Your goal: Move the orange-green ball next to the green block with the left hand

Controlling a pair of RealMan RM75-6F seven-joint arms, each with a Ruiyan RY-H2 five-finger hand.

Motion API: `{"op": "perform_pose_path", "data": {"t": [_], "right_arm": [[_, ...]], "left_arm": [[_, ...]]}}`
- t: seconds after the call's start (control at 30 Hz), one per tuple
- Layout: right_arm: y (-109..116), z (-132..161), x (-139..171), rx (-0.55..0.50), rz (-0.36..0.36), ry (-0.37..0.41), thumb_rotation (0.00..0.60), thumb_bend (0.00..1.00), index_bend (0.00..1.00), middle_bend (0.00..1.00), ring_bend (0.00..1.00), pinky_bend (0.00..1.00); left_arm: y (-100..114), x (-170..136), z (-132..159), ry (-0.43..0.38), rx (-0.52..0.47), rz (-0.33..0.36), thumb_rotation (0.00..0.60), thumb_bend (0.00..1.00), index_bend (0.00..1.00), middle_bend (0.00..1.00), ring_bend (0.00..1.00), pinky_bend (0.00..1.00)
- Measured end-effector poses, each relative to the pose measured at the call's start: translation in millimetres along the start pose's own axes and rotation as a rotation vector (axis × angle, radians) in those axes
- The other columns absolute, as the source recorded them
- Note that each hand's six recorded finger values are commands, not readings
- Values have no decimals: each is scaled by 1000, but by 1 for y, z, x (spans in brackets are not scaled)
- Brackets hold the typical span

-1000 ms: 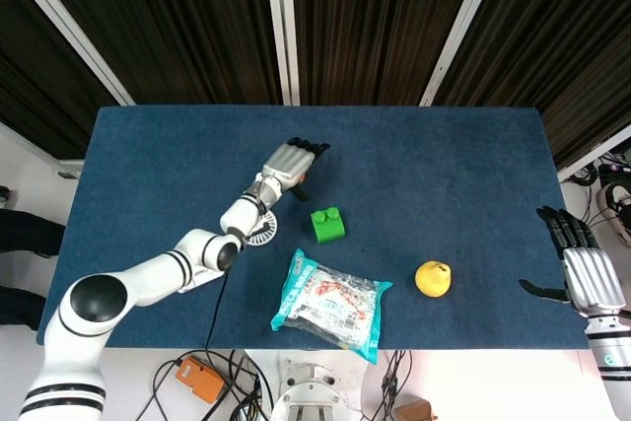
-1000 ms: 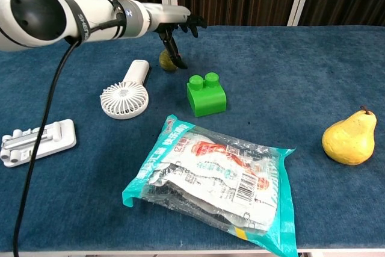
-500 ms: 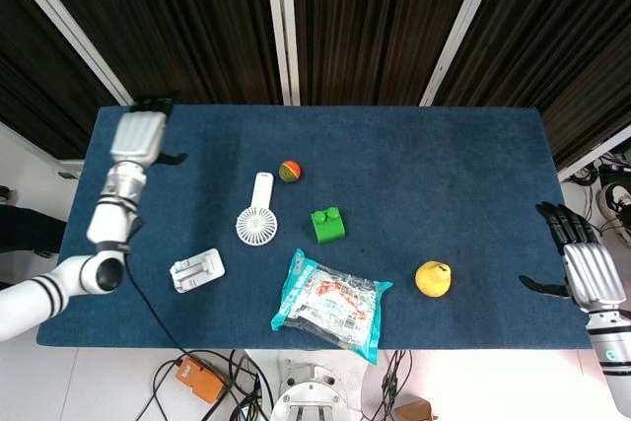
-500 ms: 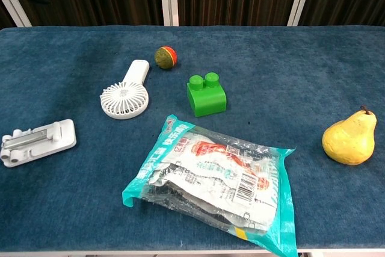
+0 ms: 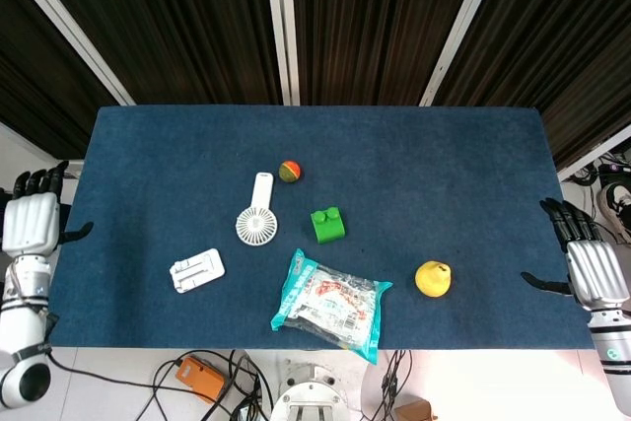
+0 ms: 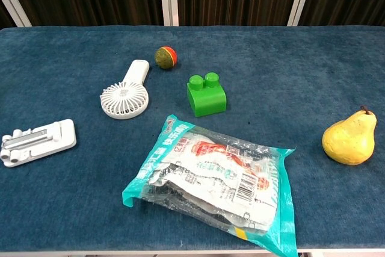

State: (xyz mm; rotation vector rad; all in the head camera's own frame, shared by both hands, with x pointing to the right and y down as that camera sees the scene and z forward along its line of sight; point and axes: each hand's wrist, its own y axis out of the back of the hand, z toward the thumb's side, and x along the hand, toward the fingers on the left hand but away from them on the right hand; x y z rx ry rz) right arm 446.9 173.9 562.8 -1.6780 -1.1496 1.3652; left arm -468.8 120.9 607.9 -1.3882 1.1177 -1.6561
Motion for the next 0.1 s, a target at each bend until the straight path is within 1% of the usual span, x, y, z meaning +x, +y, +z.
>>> {"op": "perform_pose_path", "data": {"t": [0.1], "right_arm": [[0,1,3,7,-5,-9,600,130,61,130,4,133]], "left_arm": [[2,-28,-2,-25,-17,22,600,99,45,126,85,62]]}}
